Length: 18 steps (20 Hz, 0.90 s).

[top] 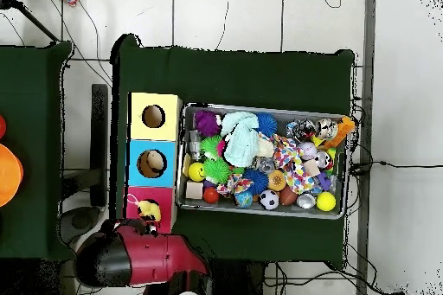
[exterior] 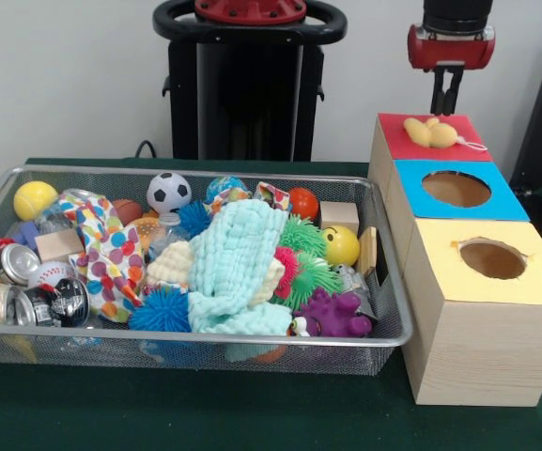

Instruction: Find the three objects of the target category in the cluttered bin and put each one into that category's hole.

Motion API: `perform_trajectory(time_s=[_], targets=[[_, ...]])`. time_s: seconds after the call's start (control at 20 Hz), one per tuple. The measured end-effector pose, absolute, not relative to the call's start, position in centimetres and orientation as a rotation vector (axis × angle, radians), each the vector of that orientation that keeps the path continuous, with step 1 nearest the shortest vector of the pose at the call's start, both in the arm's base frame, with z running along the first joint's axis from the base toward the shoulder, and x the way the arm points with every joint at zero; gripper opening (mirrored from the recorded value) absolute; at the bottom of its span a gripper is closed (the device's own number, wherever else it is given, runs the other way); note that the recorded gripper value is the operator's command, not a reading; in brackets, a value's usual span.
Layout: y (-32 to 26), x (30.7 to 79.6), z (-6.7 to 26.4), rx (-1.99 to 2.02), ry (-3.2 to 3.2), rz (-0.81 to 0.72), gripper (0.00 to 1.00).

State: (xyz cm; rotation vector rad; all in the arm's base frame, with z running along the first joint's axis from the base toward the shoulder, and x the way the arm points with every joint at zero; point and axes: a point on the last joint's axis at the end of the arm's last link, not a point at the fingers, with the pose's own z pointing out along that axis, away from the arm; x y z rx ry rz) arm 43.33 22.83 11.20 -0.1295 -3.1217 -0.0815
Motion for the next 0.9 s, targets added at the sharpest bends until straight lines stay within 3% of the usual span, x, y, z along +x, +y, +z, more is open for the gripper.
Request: perform_trajectory(time_s=[0.9], targets=[[22.69,43.56,11.19,-0.135,-3.134,-0.082,0.0]])
